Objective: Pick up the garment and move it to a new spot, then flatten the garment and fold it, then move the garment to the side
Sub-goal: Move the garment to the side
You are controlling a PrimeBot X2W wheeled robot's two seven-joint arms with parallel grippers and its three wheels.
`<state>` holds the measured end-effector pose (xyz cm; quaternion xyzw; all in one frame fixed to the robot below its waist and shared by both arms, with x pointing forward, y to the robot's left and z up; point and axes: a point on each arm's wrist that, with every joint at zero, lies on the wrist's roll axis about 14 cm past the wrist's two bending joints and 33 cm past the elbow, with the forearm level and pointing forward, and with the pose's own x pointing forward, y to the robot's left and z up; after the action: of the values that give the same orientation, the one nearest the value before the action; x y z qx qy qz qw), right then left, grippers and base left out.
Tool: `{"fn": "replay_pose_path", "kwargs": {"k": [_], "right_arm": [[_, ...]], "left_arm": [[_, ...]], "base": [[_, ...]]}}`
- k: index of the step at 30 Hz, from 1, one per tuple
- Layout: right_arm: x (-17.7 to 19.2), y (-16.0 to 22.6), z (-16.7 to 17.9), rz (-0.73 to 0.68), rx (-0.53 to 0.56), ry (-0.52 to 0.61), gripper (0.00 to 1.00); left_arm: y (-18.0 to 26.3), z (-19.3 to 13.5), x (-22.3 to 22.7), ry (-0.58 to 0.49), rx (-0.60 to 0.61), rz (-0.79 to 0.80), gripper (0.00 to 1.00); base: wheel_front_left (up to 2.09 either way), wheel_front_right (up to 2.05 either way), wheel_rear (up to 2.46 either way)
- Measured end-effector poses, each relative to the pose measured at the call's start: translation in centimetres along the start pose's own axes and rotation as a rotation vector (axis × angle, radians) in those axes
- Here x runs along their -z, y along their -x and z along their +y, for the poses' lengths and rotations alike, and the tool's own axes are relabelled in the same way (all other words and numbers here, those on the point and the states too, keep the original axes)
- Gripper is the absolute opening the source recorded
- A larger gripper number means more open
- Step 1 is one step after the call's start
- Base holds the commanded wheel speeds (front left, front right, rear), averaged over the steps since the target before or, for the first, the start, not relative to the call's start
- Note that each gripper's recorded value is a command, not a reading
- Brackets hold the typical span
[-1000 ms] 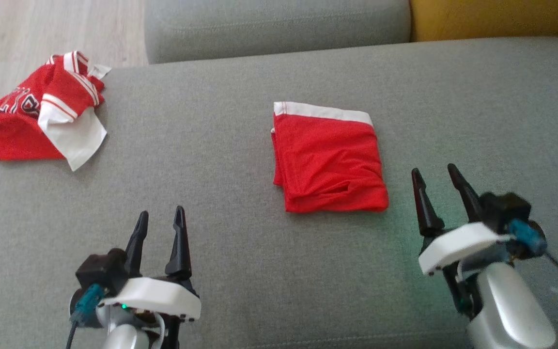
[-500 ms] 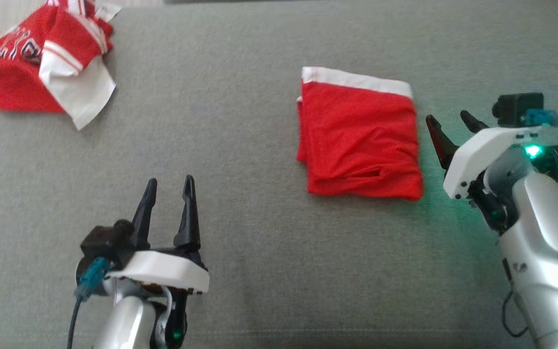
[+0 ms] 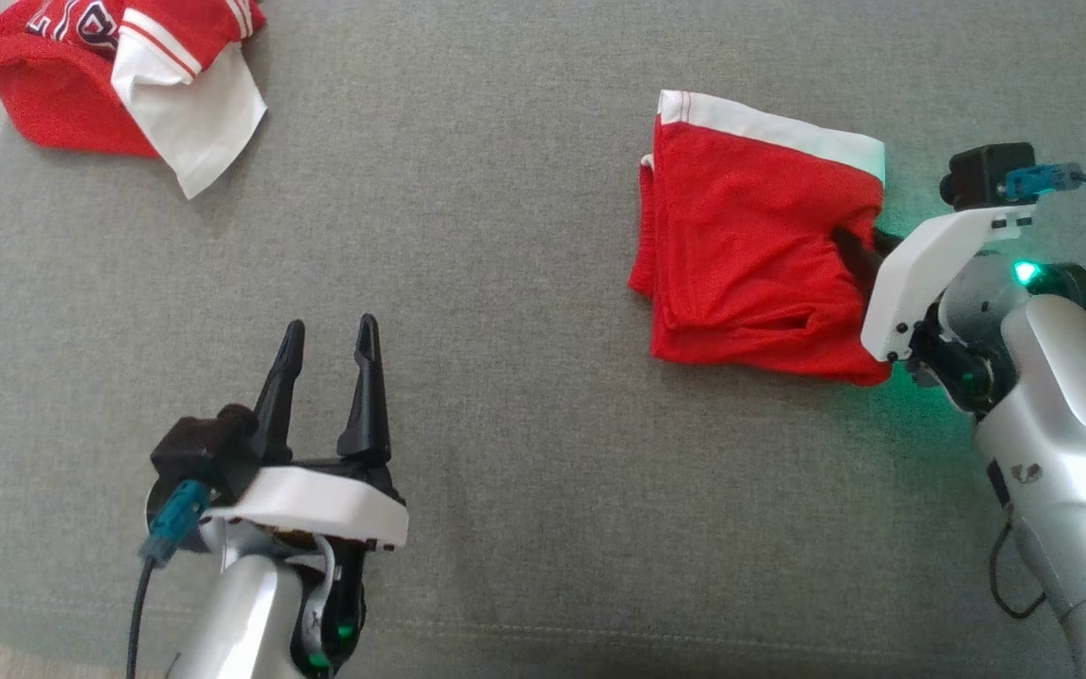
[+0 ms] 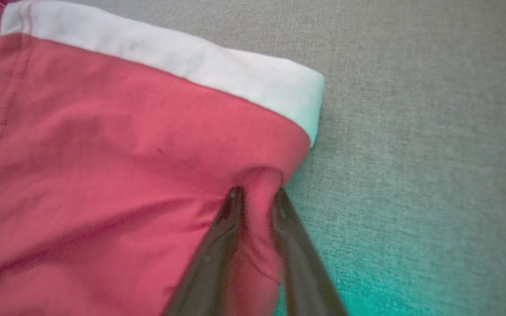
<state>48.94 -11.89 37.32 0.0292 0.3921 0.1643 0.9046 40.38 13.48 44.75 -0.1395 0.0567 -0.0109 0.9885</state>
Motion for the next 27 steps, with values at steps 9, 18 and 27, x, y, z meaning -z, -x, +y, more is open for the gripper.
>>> {"fn": "replay_pose_path", "kwargs": {"k": [9, 18, 27], "right_arm": [[-1.2, 0.9, -2.4, -0.086, 0.049, 0.012, 0.00], [-2.3, 5.2, -9.2, -0.191, 0.214, -0.025, 0.00], [-0.4, 10.2, -13.9, -0.261, 0.363, -0.125, 0.00]], "left_arm": [[-1.0, -1.4, 0.3, -0.004, 0.044, 0.002, 1.00], [-3.3, -6.3, 1.8, -0.020, 0.207, 0.023, 1.00], [-5.4, -14.2, 4.8, -0.020, 0.459, 0.066, 1.00]], "base": [[0.00, 0.00, 0.00], [0.00, 0.00, 0.00], [0.00, 0.00, 0.00]]}}
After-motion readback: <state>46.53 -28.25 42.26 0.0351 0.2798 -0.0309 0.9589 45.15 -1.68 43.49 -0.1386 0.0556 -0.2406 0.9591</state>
